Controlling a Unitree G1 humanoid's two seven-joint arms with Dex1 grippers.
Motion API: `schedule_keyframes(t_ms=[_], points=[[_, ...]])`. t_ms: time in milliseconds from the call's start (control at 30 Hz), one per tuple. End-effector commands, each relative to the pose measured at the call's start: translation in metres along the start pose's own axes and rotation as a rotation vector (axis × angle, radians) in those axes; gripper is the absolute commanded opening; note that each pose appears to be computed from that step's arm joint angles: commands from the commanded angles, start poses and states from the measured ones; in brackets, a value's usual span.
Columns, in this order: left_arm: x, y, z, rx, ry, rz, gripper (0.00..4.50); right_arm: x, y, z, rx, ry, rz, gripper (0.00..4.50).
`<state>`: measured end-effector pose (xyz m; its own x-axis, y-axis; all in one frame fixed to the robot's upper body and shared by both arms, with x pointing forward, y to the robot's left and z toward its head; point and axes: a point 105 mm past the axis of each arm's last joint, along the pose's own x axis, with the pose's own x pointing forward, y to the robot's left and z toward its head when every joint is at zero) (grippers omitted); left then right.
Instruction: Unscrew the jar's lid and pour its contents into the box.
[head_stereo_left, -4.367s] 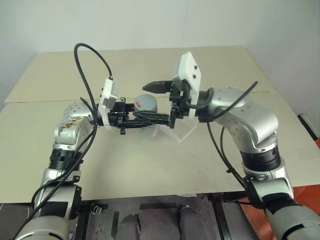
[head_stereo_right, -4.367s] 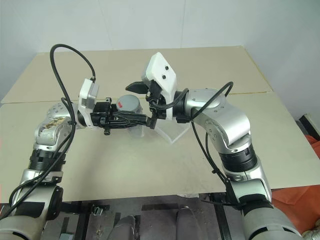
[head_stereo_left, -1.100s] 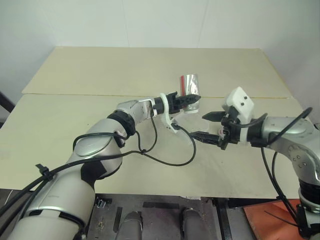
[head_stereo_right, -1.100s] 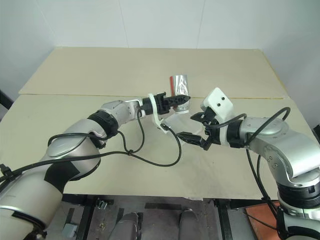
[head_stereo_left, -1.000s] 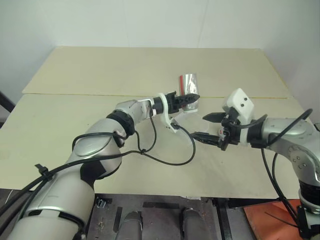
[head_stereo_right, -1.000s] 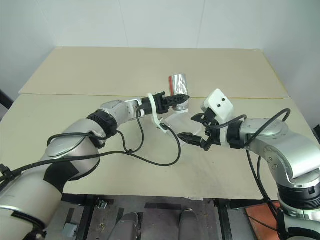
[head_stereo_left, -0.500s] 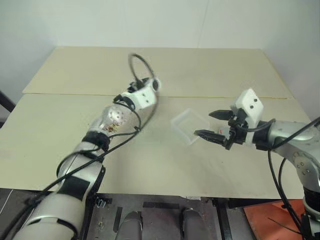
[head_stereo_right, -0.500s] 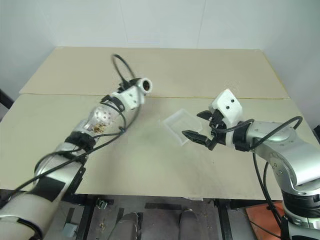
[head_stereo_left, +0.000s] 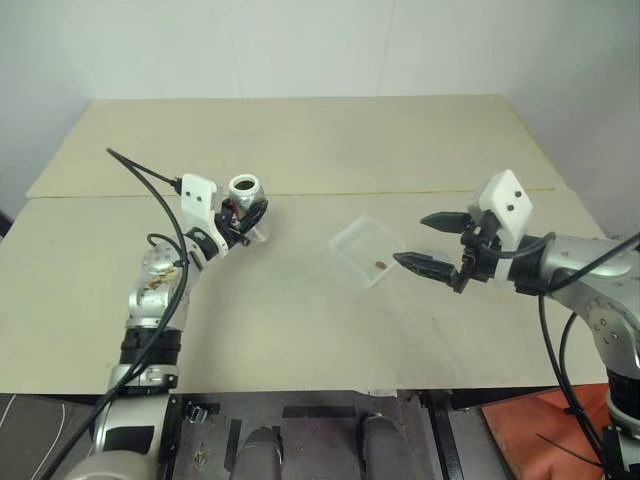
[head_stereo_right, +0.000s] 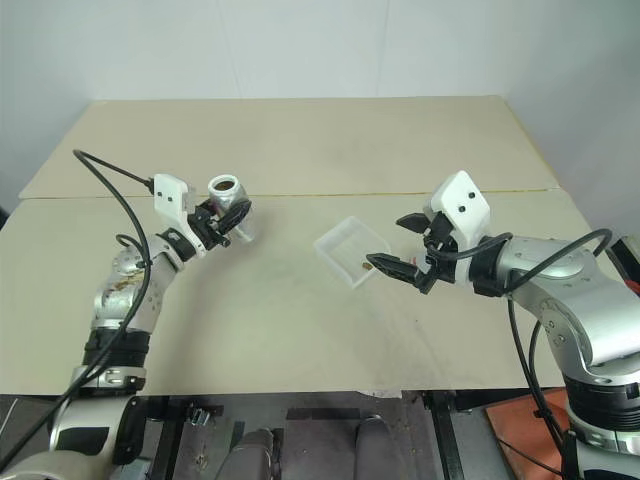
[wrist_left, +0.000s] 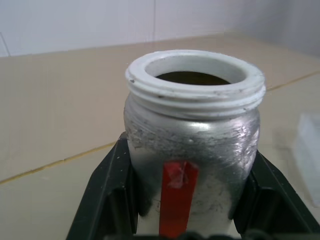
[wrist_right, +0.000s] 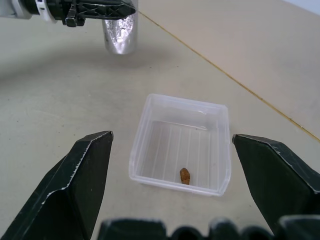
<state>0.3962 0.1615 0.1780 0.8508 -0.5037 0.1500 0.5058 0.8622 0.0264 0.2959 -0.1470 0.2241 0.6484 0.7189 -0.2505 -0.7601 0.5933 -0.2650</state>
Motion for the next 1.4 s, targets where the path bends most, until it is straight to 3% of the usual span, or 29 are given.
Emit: schedule_keyframes(t_ms=[33, 333, 600, 867, 1067, 1200, 1400], points=[[-0.001, -0.007, 0.006, 0.073, -0.034, -0.01, 1.93, -0.002, 0.0, 0.015, -0.064, -0.04, 0.0, 4.44], [-0.008, -0.011, -0.022, 0.151, 0.002, -0.006, 1.93, 0.001, 0.004, 0.013, -0.072, -0.03, 0.018, 4.44], [-0.026, -0.008, -0.016, 0.167, 0.021, -0.062, 4.44, 0.002, 0.003, 0.013, -0.074, -0.029, 0.024, 4.5], [-0.091, 0.001, 0.016, 0.244, 0.164, -0.278, 4.49, -0.005, -0.002, 0.006, -0.079, -0.002, 0.023, 4.5], [-0.155, 0.003, 0.074, 0.259, 0.209, -0.541, 4.49, -0.018, -0.004, 0.007, -0.108, -0.015, 0.045, 4.5], [-0.161, 0.006, 0.094, 0.285, 0.178, -0.513, 4.49, -0.024, -0.002, 0.013, -0.116, -0.068, 0.083, 4.5], [-0.164, -0.005, 0.096, 0.27, 0.165, -0.483, 4.49, -0.022, 0.001, 0.017, -0.13, -0.087, 0.096, 4.5]])
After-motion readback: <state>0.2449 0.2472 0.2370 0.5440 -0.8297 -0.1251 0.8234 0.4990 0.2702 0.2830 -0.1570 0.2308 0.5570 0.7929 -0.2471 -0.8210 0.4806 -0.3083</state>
